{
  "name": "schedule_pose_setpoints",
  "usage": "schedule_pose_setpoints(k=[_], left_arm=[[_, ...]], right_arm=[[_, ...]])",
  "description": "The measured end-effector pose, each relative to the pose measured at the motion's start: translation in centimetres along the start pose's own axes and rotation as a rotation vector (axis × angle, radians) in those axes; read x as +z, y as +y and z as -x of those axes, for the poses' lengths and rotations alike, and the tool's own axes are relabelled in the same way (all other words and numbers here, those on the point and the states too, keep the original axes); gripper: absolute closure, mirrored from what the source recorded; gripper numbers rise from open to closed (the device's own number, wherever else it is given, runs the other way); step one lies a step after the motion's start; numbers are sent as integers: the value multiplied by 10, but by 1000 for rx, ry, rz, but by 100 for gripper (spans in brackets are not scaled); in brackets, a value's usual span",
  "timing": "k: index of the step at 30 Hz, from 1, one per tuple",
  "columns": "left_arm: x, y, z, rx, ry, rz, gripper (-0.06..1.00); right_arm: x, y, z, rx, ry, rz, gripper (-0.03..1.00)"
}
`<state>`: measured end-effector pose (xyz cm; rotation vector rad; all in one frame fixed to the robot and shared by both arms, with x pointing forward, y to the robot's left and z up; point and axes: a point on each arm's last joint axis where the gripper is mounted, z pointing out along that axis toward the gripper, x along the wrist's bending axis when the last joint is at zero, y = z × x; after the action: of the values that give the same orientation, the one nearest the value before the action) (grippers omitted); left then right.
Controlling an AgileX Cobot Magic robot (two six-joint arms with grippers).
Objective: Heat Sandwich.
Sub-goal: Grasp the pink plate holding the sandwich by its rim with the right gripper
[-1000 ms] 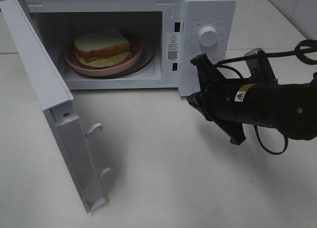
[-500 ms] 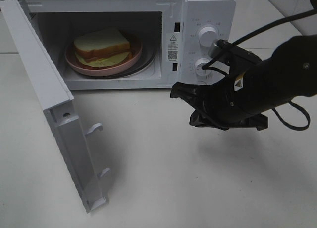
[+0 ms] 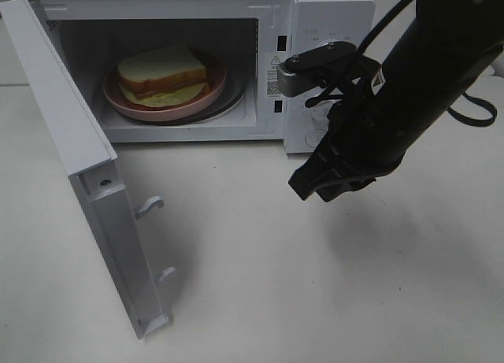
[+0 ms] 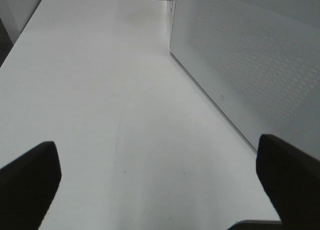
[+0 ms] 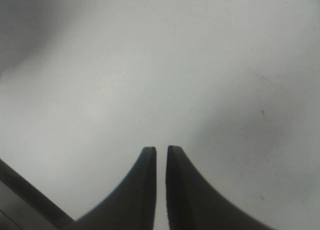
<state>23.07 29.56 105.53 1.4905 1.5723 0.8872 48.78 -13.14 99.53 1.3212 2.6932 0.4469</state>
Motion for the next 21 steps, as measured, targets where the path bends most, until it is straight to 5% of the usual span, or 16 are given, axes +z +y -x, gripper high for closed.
schedule_pose_setpoints(k=[2, 6, 10, 11, 15, 21], left_arm=[[0, 0, 0, 0, 0, 0, -4], [0, 0, 0, 0, 0, 0, -4], [0, 0, 0, 0, 0, 0, -4], [0, 0, 0, 0, 0, 0, -4], [0, 0, 0, 0, 0, 0, -4], [0, 0, 0, 0, 0, 0, -4]], right_arm=[[-2, 1, 0, -60, -2, -15, 90], [-12, 0, 4, -469, -21, -106, 90], [-13, -1, 7, -664, -30, -138, 89], [-13, -1, 8, -816, -38, -152, 89], [-14, -1, 11, -1079, -45, -175, 88], [-14, 0, 12, -1294, -39, -179, 84]])
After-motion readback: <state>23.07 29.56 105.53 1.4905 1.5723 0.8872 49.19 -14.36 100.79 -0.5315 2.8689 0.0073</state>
